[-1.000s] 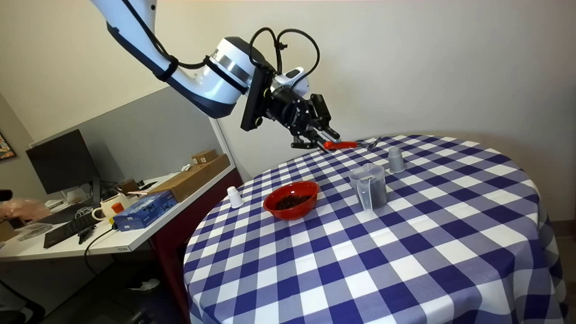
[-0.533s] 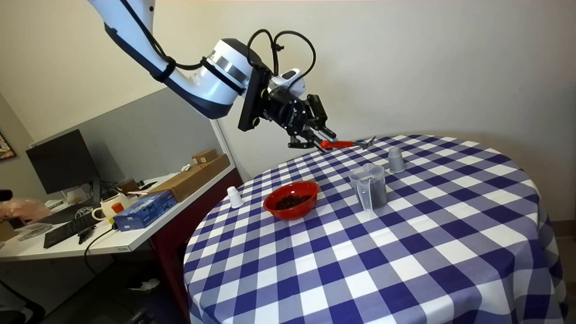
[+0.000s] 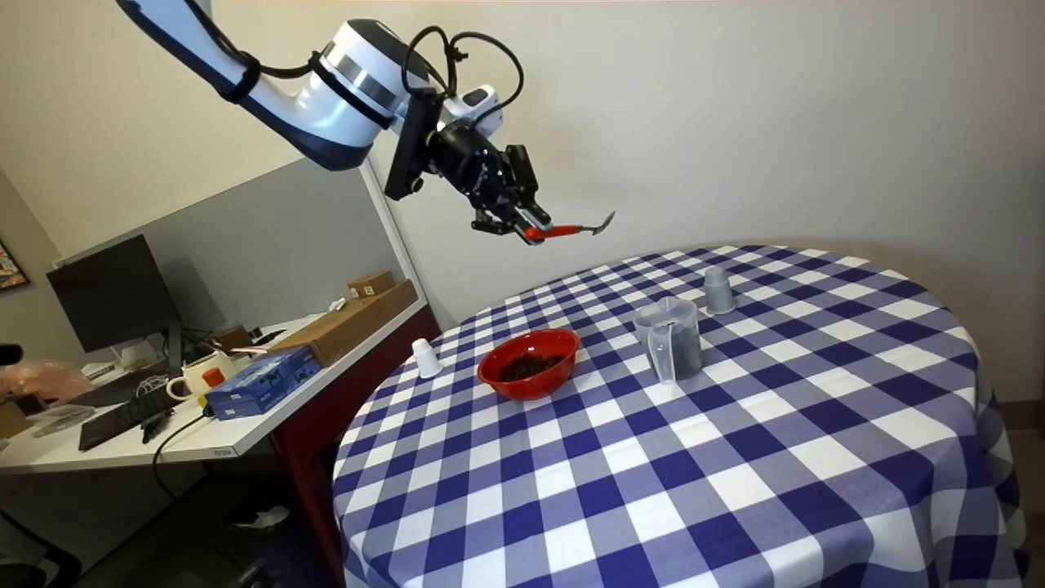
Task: Scoop some of the contents in the red bowl and put them in the clear jar
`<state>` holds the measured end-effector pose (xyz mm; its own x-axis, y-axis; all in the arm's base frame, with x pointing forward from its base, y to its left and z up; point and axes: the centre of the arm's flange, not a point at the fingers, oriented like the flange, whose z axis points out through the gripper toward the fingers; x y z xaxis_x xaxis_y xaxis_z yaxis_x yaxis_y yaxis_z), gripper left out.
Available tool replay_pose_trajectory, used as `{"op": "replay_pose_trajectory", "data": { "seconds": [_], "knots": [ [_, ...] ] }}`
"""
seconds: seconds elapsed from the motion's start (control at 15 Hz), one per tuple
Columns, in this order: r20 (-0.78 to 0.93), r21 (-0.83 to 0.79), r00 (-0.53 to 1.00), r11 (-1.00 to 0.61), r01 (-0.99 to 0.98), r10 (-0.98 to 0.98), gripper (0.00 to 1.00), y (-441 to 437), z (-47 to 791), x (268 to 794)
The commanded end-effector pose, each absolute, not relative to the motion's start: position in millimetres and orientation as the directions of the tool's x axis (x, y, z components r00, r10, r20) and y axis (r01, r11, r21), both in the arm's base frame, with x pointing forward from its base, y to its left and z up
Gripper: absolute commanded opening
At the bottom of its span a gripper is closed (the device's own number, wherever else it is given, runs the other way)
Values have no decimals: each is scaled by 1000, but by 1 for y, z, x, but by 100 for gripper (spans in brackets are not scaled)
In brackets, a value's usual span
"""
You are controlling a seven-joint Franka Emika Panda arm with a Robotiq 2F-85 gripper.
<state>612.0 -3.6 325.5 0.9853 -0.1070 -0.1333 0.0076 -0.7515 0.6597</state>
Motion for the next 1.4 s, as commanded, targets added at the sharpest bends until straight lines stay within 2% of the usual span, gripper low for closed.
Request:
{"op": "replay_pose_trajectory", "data": {
  "seconds": [0.0,0.33,0.67,1.33],
  "knots": [
    [-112,568,994,-821,52,-14,11,37,336,578],
    [-197,460,976,-871,174,91,11,93,291,525],
    [-290,414,953,-886,211,91,11,99,244,490],
    [-337,330,941,-932,146,28,11,61,218,516]
  ]
}}
